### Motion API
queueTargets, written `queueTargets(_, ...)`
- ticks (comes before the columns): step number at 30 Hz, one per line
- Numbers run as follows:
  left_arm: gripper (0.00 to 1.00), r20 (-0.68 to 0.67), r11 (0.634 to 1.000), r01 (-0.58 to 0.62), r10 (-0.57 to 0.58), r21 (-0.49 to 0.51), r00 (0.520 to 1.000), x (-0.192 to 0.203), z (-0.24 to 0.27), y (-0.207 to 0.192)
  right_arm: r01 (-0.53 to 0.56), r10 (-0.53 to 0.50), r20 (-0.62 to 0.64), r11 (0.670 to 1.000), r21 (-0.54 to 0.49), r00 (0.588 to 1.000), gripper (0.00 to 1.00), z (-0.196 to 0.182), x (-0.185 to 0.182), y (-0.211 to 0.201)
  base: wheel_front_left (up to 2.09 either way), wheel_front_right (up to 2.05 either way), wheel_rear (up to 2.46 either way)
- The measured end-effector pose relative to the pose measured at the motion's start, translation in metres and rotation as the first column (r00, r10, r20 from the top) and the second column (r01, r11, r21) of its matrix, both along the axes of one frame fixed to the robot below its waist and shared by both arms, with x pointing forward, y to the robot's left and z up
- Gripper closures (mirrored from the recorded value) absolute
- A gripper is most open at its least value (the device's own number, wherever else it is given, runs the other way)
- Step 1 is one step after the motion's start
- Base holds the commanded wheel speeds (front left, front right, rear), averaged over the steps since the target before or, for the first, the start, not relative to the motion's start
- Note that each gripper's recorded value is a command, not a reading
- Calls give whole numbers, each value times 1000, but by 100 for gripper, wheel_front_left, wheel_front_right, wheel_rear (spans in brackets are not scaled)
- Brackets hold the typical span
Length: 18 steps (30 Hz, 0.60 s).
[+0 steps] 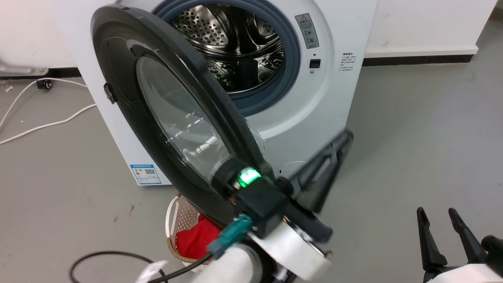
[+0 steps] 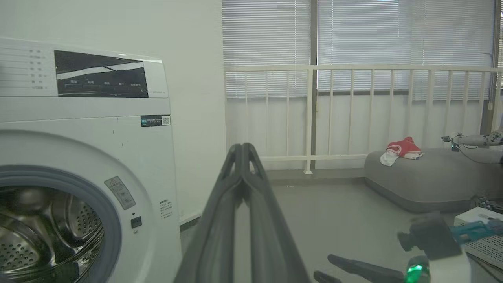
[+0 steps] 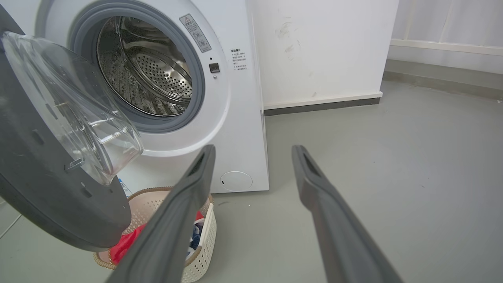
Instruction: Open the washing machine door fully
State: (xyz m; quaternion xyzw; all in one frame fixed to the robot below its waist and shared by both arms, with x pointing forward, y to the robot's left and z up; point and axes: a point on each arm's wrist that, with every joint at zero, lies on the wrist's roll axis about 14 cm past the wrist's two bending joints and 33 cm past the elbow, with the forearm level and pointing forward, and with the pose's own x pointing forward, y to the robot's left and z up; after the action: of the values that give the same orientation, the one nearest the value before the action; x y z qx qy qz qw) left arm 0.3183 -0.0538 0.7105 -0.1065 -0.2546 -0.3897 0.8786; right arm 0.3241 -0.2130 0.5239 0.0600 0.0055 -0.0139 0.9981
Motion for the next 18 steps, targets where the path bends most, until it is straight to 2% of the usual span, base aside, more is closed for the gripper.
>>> queueTargets(4, 100, -176, 995, 65, -51, 77, 983, -4, -49, -20, 0, 0, -3, 1000, 3, 1000, 0, -1, 0, 0, 0, 0, 0)
queueTargets(10, 100, -423, 974, 132, -43, 184, 905, -11, -122, -34, -2, 2, -11, 1000, 9, 1000, 0, -4, 1, 1, 0, 0, 0)
queueTargets(15, 100, -514, 961, 120, 25, 248, 858, -3, -159, -30, 0, 0, -21, 1000, 15, 1000, 0, -7, 1, 0, 0, 0, 0)
queueTargets(18, 100, -524, 958, 87, 72, 272, 849, 7, -168, -24, 4, -4, -27, 1000, 16, 1000, 0, -9, 0, -1, 0, 0, 0)
